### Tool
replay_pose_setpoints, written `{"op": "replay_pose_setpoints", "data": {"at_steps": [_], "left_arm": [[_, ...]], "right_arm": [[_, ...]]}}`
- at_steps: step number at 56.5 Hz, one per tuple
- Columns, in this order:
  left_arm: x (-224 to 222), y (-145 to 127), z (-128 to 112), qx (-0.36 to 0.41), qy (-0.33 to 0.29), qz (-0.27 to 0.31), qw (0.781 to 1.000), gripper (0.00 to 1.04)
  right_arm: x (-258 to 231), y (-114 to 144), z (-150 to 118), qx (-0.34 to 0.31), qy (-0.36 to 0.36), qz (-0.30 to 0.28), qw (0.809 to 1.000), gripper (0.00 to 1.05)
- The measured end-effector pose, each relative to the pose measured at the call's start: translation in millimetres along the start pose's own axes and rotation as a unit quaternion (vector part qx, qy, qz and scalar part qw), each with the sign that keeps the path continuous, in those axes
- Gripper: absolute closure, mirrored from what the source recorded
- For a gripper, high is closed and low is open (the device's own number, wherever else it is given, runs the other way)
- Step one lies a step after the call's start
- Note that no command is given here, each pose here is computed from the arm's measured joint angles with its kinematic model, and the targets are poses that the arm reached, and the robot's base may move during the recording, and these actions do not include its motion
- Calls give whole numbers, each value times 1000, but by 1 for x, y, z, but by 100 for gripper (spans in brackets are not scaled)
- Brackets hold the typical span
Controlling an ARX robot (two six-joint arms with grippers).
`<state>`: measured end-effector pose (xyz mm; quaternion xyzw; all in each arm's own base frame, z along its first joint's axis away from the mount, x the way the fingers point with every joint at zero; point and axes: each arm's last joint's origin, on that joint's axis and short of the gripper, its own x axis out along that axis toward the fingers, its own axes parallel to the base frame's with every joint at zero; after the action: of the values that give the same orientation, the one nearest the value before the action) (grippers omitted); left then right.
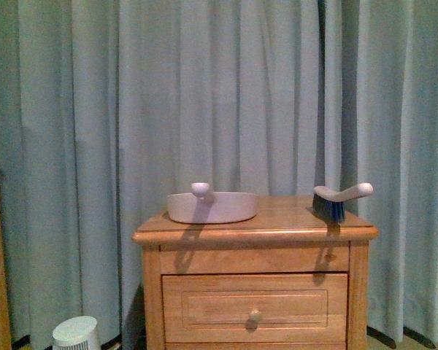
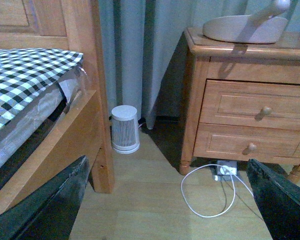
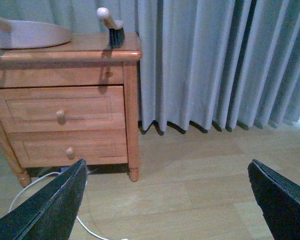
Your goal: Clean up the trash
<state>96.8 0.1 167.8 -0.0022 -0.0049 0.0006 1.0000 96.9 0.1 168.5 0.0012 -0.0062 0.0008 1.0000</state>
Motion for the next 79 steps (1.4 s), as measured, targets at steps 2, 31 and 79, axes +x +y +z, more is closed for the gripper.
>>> {"op": "replay_pose_setpoints", "data": {"at_steps": [2,31,79], "left_arm": [[0,0,0,0,0,0,1000,8],[0,0,0,0,0,0,1000,8],[0,0,0,0,0,0,1000,8]], "right_arm": [[0,0,0,0,0,0,1000,7],[0,0,0,0,0,0,1000,7],[0,0,0,0,0,0,1000,7]]}}
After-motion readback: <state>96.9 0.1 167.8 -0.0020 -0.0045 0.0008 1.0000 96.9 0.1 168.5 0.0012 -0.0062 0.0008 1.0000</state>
